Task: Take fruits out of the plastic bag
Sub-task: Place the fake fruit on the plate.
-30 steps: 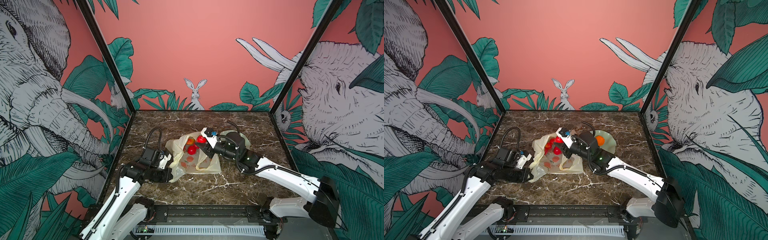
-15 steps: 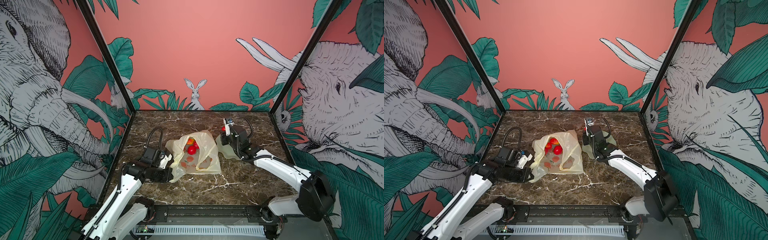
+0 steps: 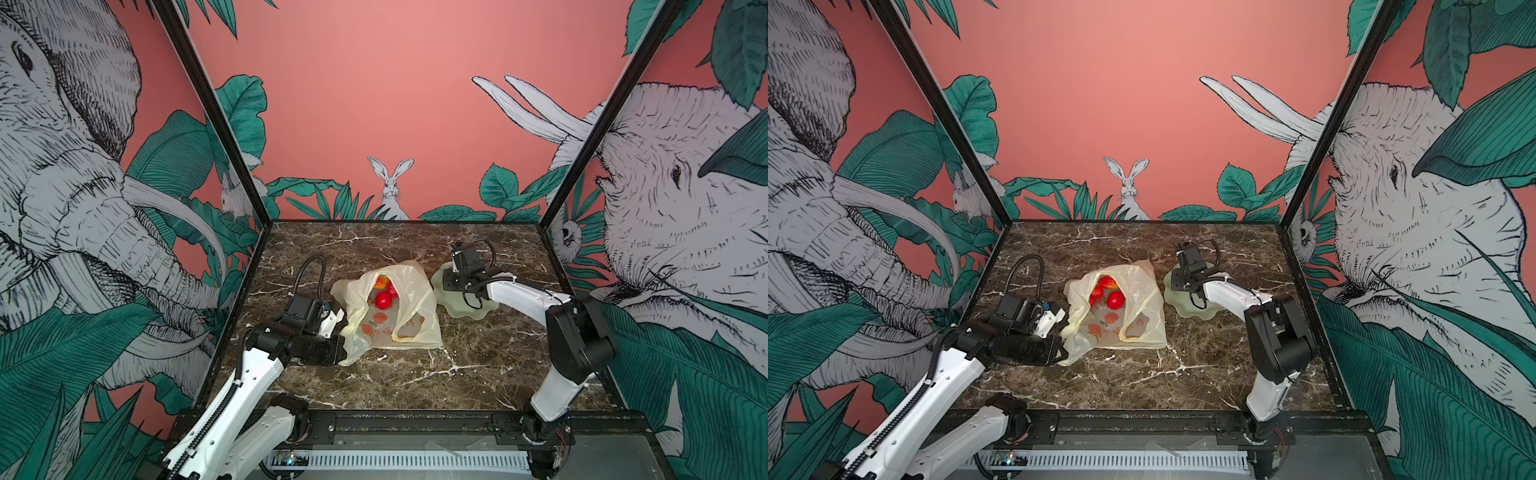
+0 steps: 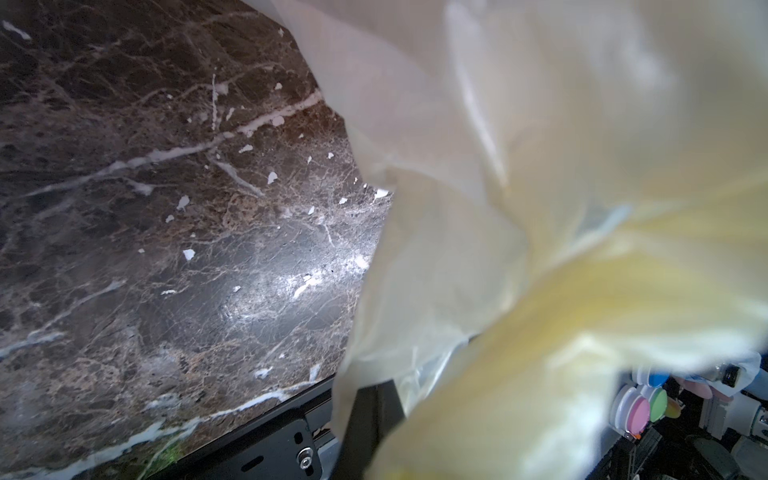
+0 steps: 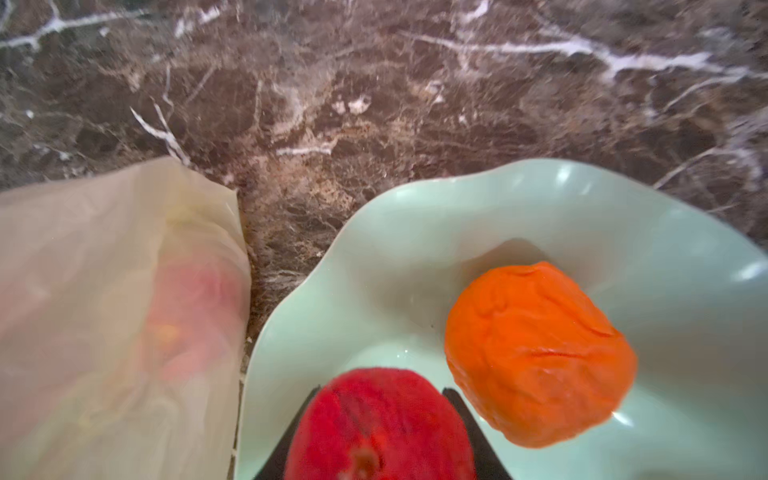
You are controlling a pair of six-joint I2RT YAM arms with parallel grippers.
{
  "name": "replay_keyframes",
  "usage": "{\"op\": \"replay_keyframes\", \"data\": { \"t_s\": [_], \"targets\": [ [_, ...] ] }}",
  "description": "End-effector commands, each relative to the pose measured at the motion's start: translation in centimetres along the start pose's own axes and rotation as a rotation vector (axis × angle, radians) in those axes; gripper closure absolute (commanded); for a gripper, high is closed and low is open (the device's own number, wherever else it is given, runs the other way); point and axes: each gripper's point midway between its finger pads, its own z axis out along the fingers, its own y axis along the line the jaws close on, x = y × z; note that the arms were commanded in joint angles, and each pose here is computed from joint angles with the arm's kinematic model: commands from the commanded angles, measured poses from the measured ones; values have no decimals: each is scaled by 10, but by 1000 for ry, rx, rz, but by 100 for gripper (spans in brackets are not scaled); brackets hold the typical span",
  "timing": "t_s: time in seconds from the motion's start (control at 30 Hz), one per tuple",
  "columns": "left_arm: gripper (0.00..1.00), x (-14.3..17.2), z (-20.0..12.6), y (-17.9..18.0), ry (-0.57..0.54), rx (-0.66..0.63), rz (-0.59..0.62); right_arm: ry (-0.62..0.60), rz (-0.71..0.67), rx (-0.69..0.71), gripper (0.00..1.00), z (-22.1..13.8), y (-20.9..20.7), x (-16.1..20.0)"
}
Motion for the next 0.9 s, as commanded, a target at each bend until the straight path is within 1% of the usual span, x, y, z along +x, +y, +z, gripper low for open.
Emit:
{"op": "replay_keyframes", "data": {
  "t_s": [0.0,0.1,0.2,0.33,0.37,0.87],
  "targets": [
    [100,6,2,2,14,0,-8,100,-23,-7,67,2,2,15],
    [100,6,3,2,21,1,-9,123,-26,2,60,6,0,20],
    [100,7,3,2,27,-1,-11,133,-23,3,48,7,-1,23],
    [100,7,3,2,29,1,-12,132,-16,15,37,5,-3,24],
    [100,7,3,2,29,1,-11,129,-13,14,35,4,-3,24],
    [100,7,3,2,28,1,-11,43,-11,-22,34,-22,4,2]
  ]
}}
